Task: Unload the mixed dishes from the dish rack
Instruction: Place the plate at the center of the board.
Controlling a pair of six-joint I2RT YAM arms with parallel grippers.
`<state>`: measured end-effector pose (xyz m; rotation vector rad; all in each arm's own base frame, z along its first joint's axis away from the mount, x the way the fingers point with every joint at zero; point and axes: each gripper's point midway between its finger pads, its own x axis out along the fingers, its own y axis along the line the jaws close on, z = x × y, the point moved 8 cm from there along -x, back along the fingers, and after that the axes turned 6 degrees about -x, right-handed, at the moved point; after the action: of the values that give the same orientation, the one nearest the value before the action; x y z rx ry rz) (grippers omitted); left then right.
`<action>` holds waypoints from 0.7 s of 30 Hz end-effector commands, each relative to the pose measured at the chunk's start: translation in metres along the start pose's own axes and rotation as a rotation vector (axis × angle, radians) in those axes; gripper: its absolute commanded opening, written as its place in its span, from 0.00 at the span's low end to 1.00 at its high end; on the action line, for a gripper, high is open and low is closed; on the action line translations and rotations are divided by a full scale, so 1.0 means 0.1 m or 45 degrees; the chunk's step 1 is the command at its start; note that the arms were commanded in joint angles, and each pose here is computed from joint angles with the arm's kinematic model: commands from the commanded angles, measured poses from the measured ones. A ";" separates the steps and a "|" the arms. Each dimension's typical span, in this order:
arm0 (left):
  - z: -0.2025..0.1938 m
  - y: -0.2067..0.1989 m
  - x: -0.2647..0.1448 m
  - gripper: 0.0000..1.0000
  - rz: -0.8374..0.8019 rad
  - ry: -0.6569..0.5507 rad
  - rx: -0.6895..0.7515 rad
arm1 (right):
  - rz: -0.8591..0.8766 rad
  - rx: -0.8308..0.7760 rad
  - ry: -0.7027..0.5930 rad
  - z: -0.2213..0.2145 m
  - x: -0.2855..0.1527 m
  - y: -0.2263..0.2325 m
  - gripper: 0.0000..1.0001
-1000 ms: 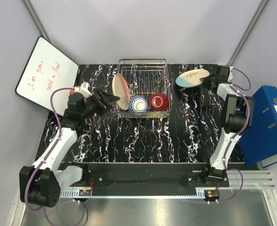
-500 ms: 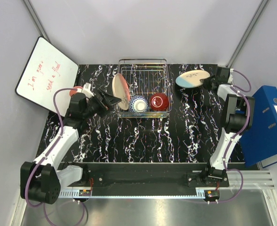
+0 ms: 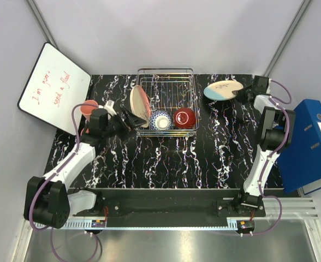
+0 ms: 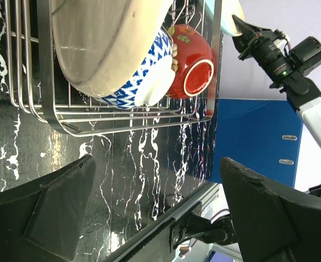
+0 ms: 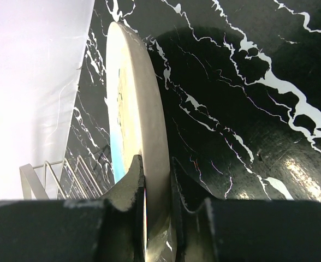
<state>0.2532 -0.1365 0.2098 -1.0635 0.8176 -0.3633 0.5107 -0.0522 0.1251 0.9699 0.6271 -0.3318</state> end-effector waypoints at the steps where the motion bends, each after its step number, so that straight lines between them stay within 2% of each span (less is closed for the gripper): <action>1: 0.04 -0.10 0.03 0.99 -0.038 -0.024 0.048 | -0.407 -0.073 0.245 -0.49 0.10 -0.70 0.11; 3: 0.02 -0.10 0.04 0.99 -0.036 -0.015 0.048 | -0.413 -0.069 0.247 -0.50 0.09 -0.71 0.13; 8: -0.02 -0.10 0.07 0.99 -0.031 0.006 0.048 | -0.412 -0.063 0.263 -0.53 0.04 -0.72 0.24; 11: -0.04 -0.10 0.08 0.99 -0.030 0.019 0.051 | -0.419 -0.058 0.269 -0.56 -0.01 -0.74 0.25; 17: -0.07 -0.12 0.08 0.99 -0.041 0.042 0.052 | -0.449 -0.061 0.285 -0.60 -0.13 -0.78 0.18; 21: -0.10 -0.14 0.08 0.99 -0.046 0.063 0.054 | -0.503 -0.078 0.340 -0.64 -0.16 -0.83 0.20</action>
<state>0.2489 -0.1496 0.2018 -1.0450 0.8723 -0.3842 0.4976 -0.0485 0.1095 0.9882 0.6745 -0.3563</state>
